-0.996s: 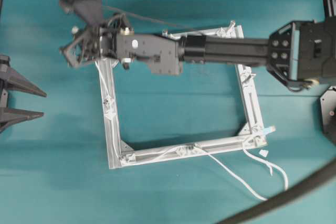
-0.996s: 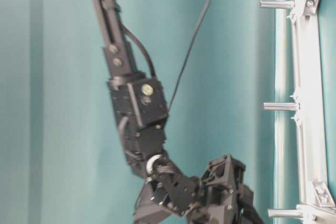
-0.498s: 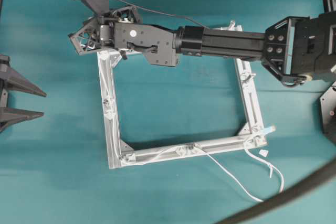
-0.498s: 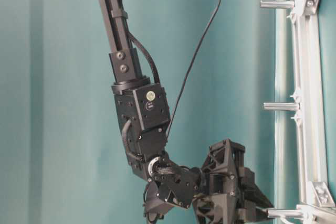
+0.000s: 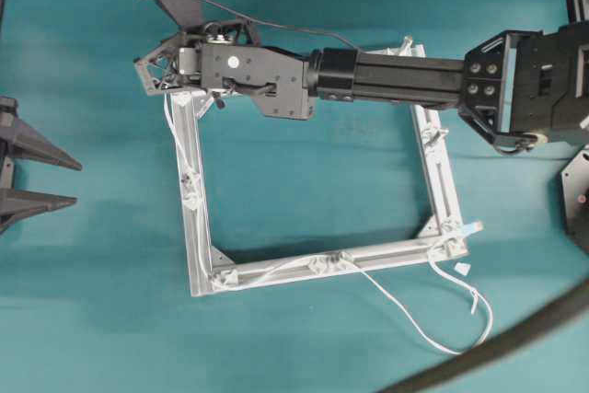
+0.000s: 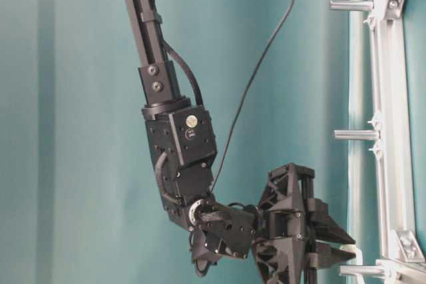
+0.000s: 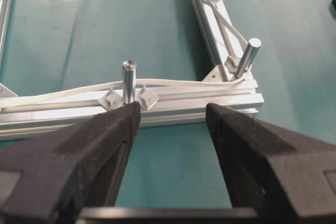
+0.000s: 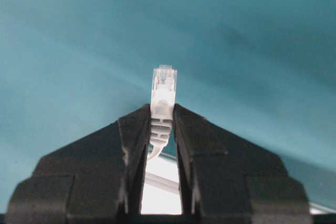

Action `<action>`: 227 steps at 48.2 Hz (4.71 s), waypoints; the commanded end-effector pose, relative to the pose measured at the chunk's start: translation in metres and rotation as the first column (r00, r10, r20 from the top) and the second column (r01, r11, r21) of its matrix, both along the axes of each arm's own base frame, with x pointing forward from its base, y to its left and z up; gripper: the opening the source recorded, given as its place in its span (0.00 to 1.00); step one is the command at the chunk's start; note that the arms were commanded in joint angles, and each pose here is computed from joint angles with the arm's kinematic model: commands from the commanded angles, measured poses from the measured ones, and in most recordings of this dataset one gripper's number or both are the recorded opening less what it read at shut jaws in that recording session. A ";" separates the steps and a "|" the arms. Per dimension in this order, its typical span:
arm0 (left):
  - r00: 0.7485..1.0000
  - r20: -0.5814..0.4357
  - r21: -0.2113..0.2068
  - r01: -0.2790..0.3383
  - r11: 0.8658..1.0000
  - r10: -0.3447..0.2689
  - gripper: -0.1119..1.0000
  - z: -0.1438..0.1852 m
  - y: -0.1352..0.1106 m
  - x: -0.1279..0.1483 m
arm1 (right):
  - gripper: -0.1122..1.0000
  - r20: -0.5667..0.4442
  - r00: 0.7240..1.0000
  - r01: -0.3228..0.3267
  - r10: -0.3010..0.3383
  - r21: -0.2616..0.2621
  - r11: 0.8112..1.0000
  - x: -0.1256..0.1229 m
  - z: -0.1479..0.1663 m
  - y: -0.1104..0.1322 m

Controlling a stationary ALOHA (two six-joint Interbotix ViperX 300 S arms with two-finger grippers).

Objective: Move the cable alternately left and right between 8 pins so it hooks onto each one.

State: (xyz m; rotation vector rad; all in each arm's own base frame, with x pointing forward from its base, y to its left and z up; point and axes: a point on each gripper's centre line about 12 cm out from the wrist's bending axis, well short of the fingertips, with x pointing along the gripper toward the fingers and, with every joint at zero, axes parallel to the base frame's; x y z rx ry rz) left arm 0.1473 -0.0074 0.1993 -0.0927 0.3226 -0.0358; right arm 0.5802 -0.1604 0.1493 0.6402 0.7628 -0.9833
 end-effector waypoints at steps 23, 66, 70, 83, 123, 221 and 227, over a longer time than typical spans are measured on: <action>1.000 0.003 -0.006 0.001 1.000 -0.001 0.69 0.002 0.000 0.001 | 0.23 0.041 0.997 0.066 -0.066 -0.003 0.998 -0.032 0.041 0.007; 1.000 -0.003 -0.006 0.001 1.000 -0.001 0.68 -0.001 0.000 0.000 | 0.23 -0.052 0.998 0.031 -0.028 0.043 0.999 -0.071 0.024 0.036; 1.000 -0.005 -0.004 0.001 1.000 -0.001 0.68 -0.002 0.000 0.000 | 0.23 -0.055 0.998 0.026 -0.024 0.042 0.999 -0.075 0.027 0.039; 1.000 -0.013 -0.004 0.001 1.000 -0.001 0.68 -0.004 0.000 0.000 | 0.23 -0.069 0.998 0.003 0.002 0.083 0.997 -0.081 0.020 0.060; 0.997 0.078 -0.008 0.006 1.000 -0.005 0.68 0.007 0.000 -0.016 | 0.23 0.042 0.980 -0.197 0.194 0.121 0.973 -0.076 0.019 0.129; 0.996 0.090 -0.009 0.005 1.000 -0.004 0.68 0.010 0.000 -0.018 | 0.23 -0.253 0.943 -0.224 0.218 0.003 0.975 -0.239 0.021 0.066; 0.996 0.090 -0.009 0.005 1.000 -0.004 0.68 0.010 0.000 -0.018 | 0.23 -0.280 0.906 -0.336 0.317 -0.020 0.942 -0.237 0.021 0.053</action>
